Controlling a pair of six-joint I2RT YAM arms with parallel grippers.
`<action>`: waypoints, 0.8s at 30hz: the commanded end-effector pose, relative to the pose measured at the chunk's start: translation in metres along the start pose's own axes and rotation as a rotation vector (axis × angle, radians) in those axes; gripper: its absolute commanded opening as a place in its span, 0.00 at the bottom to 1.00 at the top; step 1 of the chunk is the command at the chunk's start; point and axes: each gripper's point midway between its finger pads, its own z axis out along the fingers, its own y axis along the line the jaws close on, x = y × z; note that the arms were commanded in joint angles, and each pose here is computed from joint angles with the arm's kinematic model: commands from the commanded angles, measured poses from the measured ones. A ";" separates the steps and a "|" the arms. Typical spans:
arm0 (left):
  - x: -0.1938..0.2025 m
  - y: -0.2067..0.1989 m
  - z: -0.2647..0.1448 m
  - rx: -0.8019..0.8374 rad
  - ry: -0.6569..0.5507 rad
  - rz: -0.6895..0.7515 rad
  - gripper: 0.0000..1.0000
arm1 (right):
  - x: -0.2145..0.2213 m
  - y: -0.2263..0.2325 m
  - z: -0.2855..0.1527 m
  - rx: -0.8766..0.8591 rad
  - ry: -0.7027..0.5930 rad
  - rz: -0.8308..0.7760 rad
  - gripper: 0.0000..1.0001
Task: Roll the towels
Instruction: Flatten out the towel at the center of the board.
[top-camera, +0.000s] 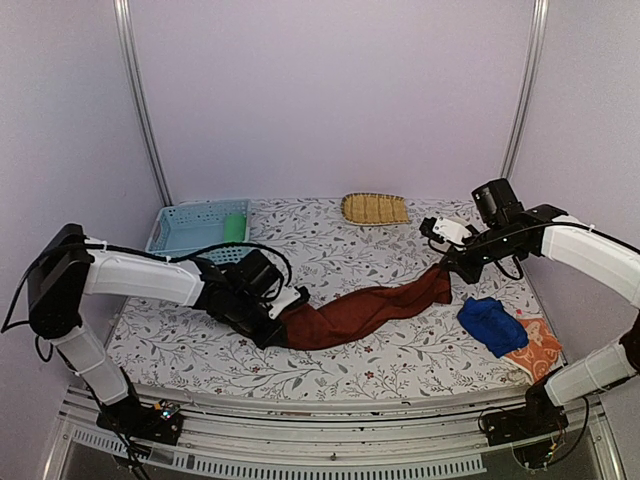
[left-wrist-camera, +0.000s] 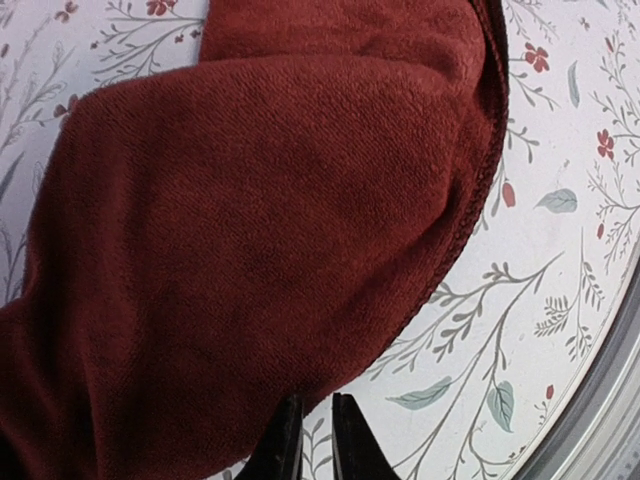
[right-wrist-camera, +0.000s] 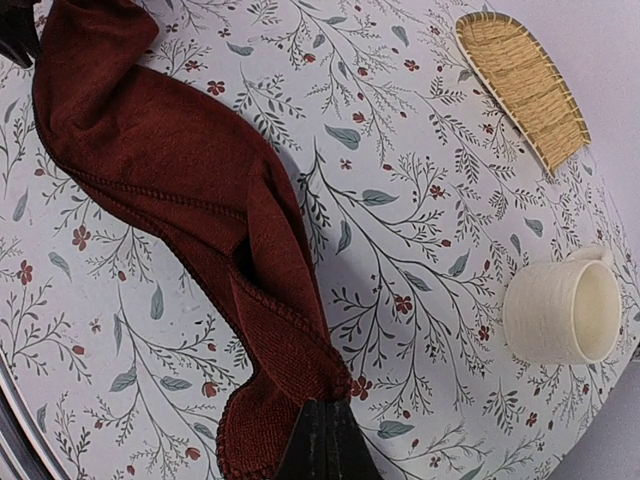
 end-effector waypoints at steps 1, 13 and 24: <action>-0.012 0.000 0.006 -0.012 -0.014 0.038 0.14 | 0.000 0.000 0.005 -0.009 -0.009 0.025 0.02; -0.007 0.002 0.012 -0.022 0.008 0.053 0.02 | 0.003 0.002 0.009 -0.020 -0.006 0.031 0.02; -0.015 0.004 -0.004 -0.045 -0.034 0.055 0.00 | -0.001 -0.002 0.006 -0.010 -0.021 0.043 0.02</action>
